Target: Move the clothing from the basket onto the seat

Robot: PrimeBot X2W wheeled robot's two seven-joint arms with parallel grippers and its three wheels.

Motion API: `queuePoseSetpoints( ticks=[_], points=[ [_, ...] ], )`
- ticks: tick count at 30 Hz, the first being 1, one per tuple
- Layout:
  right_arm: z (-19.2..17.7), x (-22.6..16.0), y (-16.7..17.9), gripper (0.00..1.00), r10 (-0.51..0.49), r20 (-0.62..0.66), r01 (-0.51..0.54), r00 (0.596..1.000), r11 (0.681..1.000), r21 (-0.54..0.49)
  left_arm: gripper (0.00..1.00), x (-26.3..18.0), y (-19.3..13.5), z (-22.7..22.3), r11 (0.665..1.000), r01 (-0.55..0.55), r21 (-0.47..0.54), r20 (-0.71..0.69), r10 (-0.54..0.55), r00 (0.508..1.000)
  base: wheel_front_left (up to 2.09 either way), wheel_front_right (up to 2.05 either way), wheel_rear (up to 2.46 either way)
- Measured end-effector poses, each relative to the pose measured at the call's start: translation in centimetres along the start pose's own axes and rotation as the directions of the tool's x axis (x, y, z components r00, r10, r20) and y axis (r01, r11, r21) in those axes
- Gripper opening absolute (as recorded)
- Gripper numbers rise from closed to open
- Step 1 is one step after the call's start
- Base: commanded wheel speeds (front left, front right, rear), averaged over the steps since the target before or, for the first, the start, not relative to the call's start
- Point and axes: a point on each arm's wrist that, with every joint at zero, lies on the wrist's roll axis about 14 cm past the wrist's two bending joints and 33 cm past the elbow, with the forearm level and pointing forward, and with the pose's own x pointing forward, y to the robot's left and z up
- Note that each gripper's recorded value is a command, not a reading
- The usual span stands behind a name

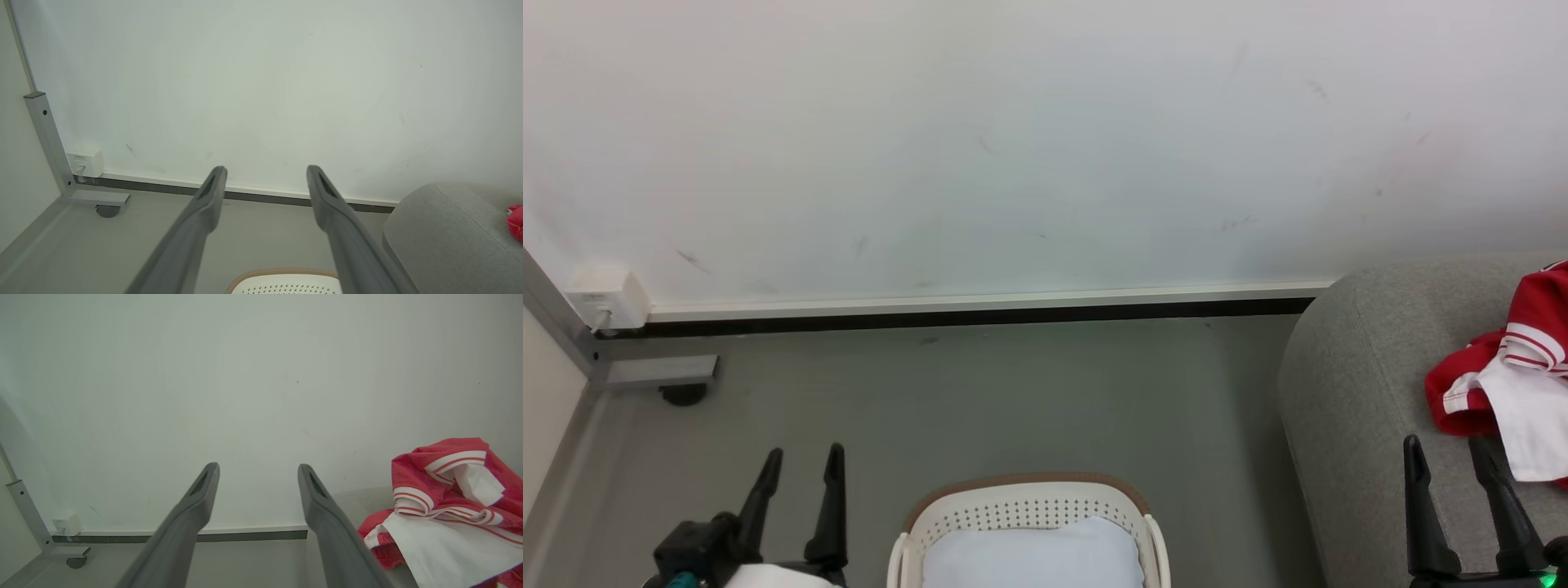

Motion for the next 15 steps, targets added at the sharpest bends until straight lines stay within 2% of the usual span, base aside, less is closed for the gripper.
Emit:
queuePoseSetpoints(
  ticks=[6,15],
  points=[
    [-2.3,-0.7,0.0,1.0,-0.017,-0.068,0.019,0.998,0.999,0.039,1.0,-0.1,-0.8,0.1,1.0,0.02,0.011,0.004,-0.02,1.0,0.0,0.0,0.0],
    [-3.3,-0.3,0.6,1.0,-0.006,-0.095,0.01,0.995,0.999,0.045,1.0,0.0,-2.1,0.0,0.998,0.06,0.003,0.005,-0.06,0.998,0.0,0.0,0.0]
  ],
)
